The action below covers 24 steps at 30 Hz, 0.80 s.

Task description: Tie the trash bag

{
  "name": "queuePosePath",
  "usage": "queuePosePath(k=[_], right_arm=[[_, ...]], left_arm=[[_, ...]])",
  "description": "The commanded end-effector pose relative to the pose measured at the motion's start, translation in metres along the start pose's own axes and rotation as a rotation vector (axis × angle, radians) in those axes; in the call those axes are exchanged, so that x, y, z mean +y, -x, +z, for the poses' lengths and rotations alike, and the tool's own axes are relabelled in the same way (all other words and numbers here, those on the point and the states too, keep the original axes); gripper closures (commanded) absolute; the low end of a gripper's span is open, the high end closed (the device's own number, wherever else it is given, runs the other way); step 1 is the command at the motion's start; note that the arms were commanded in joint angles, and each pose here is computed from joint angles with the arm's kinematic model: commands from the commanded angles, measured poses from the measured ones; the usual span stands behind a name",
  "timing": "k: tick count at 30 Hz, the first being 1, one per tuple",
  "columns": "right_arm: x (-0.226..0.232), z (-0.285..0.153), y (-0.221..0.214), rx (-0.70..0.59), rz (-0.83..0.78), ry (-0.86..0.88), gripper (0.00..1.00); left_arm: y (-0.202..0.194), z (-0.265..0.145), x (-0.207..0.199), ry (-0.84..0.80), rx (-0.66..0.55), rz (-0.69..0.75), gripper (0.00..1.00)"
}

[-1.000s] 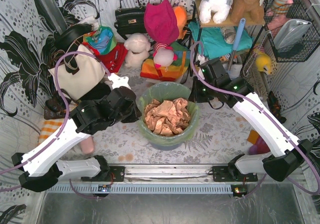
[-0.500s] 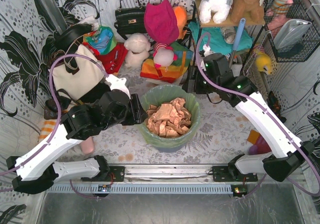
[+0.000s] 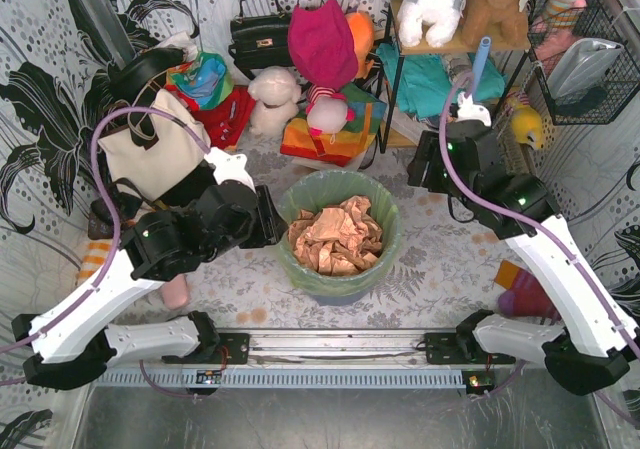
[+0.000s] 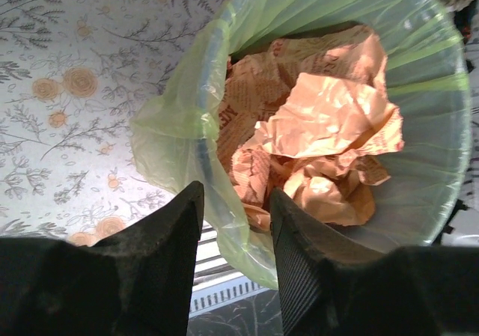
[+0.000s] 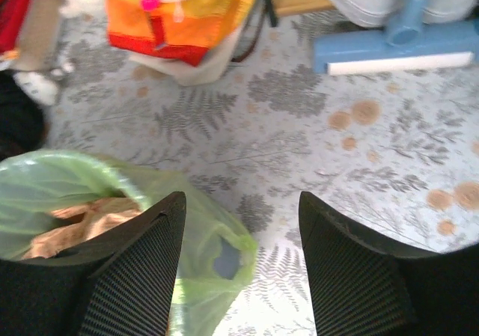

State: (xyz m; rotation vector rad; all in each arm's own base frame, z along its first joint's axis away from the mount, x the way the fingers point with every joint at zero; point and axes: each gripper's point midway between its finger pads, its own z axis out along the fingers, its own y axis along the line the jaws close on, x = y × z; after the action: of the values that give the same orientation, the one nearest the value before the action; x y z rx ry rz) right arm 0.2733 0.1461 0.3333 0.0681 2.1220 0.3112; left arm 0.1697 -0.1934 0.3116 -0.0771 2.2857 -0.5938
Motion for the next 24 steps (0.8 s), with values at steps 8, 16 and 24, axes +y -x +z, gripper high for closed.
queuePosePath(k=[8, 16, 24], right_arm=[[-0.072, 0.031, -0.083, 0.189, 0.112, -0.111, 0.39], [-0.049, 0.046, -0.151, 0.344, 0.231, 0.062, 0.45], [-0.036, 0.062, -0.202, 0.436, 0.371, 0.179, 0.5]], left_arm=[[0.001, 0.024, 0.011, 0.057, -0.036, 0.028, 0.58], [0.011, 0.038, 0.012, 0.058, -0.033, 0.041, 0.72], [0.019, 0.053, 0.014, 0.068, -0.019, 0.067, 0.73]])
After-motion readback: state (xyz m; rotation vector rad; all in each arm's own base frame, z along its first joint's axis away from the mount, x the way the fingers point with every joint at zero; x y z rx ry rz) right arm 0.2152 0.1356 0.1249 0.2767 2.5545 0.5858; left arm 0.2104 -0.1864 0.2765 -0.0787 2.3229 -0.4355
